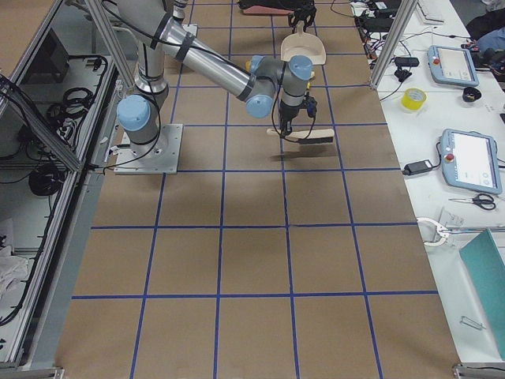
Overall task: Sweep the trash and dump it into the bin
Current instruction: 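Lift the white brush with the right gripper and carry it toward the dustpan, then sweep the sponge and peel into the dustpan with the right gripper's brush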
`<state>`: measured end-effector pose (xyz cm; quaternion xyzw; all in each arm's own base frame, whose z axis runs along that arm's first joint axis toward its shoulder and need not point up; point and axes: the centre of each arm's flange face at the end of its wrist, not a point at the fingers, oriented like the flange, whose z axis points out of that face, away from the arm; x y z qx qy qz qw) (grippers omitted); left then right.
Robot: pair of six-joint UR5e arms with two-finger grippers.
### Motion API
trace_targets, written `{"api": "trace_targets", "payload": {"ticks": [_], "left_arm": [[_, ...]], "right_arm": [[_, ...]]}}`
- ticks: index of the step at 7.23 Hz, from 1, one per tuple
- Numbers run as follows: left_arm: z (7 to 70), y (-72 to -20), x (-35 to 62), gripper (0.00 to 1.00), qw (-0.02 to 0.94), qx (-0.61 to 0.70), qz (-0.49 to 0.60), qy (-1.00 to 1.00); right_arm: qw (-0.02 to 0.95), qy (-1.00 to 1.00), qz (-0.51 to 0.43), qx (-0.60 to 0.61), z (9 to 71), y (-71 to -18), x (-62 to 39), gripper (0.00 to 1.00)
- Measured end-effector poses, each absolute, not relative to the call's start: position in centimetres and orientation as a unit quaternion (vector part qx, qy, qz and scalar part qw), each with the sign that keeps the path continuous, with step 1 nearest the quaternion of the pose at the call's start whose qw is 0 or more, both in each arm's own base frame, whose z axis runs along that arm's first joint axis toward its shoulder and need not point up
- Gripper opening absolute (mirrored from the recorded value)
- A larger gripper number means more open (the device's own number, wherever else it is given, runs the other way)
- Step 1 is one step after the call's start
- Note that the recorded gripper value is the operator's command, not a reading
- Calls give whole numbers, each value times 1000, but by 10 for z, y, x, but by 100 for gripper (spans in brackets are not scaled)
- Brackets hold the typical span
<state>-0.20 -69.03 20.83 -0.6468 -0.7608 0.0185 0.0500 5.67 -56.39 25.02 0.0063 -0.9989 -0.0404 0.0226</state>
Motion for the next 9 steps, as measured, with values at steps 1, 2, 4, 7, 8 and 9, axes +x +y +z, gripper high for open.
{"api": "trace_targets", "payload": {"ticks": [1,2,4,7,8,9], "left_arm": [[208,-690,-3,8,50,-648,19,-760],[208,-690,-5,0,51,-650,18,-758],[207,-690,-8,0,50,-651,17,-757],[208,-690,-15,0,49,-655,16,-754],[208,-690,-15,0,49,-655,15,-754],[208,-689,-15,0,48,-654,15,-754]], "right_arm": [[21,-999,-38,-10,250,-560,92,0],[12,-999,-37,-25,250,-555,123,0],[-11,-998,-39,-54,249,-545,174,0],[-12,-997,-44,-60,253,-542,234,0],[-10,-998,-45,-53,250,-543,255,0],[-6,-998,-46,-45,246,-545,276,0]]}}
